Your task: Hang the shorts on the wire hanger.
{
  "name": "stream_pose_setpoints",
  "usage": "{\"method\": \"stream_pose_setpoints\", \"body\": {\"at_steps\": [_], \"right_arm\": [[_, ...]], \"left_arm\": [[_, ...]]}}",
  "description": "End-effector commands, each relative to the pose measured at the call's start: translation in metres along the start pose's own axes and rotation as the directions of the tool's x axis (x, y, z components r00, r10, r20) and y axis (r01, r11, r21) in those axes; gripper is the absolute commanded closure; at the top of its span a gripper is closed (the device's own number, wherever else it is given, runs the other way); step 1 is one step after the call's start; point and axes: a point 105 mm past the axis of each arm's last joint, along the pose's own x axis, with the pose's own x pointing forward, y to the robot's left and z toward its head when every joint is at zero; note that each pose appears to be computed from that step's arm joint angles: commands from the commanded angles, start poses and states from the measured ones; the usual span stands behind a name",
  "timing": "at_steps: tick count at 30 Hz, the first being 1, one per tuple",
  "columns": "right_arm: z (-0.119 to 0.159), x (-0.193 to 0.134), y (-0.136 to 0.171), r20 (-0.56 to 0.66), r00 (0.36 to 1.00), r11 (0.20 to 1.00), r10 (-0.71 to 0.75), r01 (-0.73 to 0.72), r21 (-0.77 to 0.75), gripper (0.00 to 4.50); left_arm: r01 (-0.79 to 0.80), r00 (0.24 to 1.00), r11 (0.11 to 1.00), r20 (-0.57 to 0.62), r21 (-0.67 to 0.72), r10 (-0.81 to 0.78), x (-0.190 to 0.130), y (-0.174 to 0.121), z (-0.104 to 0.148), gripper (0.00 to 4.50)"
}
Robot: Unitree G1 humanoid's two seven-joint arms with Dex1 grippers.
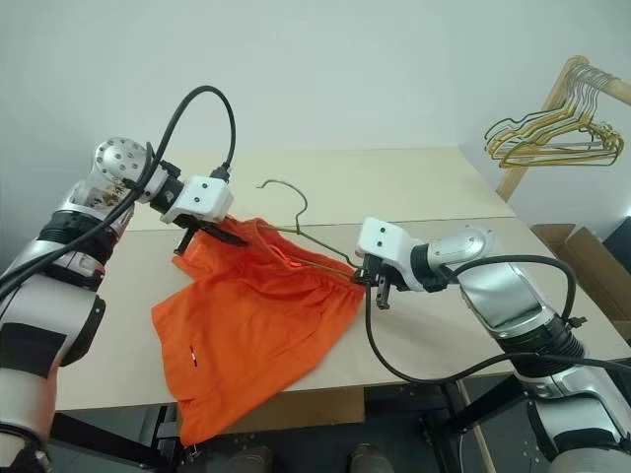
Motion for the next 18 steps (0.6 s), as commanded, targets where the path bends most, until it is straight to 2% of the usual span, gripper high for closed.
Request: {"method": "stream_pose_setpoints", "body": {"at_steps": [1, 6, 7, 9, 18], "right_arm": [[0.015, -0.011, -0.008, 0.008, 0.999, 0.997, -0.051, 0.051, -0.06, 4.5], [0.014, -0.016, -0.011, -0.006, 0.997, 0.995, -0.072, 0.072, -0.074, 4.5], [0.012, -0.018, -0.012, -0.01, 0.996, 0.994, -0.084, 0.083, -0.076, 3.94], [0.007, -0.026, -0.016, -0.016, 0.994, 0.992, -0.112, 0.111, -0.057, 3.41], [-0.01, -0.064, -0.018, -0.001, 0.979, 0.974, -0.204, 0.203, 0.096, 0.28]], "left_arm": [[-0.025, 0.999, 0.999, 0.032, 0.047, 0.023, -0.007, 0.008, 0.014, 4.48], [-0.036, 0.997, 0.999, 0.064, 0.018, 0.035, -0.006, 0.008, 0.014, 4.48], [-0.038, 0.997, 0.999, 0.07, 0.007, 0.038, -0.006, 0.007, 0.014, 4.5], [-0.043, 0.996, 0.999, 0.083, -0.02, 0.044, -0.007, 0.006, 0.013, 4.5], [-0.027, 0.991, 0.996, 0.127, -0.089, 0.039, -0.007, -0.002, 0.011, 4.5]]}}
